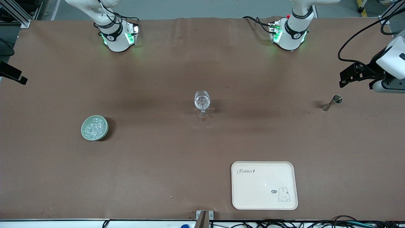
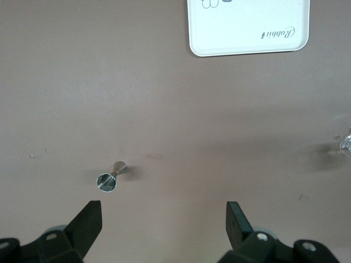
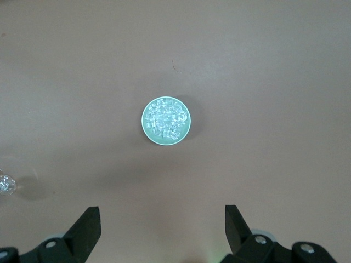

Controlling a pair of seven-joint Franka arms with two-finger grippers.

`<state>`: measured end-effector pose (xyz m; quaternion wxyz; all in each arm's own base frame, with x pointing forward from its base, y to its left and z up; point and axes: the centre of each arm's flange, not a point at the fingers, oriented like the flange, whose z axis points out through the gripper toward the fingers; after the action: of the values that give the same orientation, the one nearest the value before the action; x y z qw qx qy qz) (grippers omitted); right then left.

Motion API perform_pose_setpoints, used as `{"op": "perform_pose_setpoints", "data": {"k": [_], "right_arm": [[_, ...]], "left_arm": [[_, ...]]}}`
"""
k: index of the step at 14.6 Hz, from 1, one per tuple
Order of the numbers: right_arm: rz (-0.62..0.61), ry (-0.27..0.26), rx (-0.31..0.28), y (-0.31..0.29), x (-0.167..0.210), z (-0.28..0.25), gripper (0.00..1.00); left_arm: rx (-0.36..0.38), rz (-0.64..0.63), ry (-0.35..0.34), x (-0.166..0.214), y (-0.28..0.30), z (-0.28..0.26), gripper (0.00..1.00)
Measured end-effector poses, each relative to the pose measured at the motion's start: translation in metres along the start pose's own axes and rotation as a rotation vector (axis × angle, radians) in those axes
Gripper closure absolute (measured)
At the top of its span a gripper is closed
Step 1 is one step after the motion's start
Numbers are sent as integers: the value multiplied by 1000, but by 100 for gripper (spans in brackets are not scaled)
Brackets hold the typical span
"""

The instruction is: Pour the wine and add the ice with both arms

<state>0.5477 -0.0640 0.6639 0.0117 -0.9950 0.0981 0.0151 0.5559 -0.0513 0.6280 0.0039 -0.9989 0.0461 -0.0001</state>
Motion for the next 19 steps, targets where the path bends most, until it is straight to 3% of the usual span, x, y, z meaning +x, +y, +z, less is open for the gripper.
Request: {"op": "perform_pose_setpoints", "data": {"k": [9,12,17,19], "right_arm": [[1,-2,0,0,0,1,0],[0,-13,-2,-1,9,13,0],[-3,-25,-9,-8,63,101,0],[-13,-27,-11,-15,76,152,0]], "left_arm": [[0,-11,-6,2,-5,3,0],[-1,-61,-21,5,-32,12,0],[-17,-242,-140,20,-127,81,0],[-69,-366,-181,31,-162,126,0]]}}
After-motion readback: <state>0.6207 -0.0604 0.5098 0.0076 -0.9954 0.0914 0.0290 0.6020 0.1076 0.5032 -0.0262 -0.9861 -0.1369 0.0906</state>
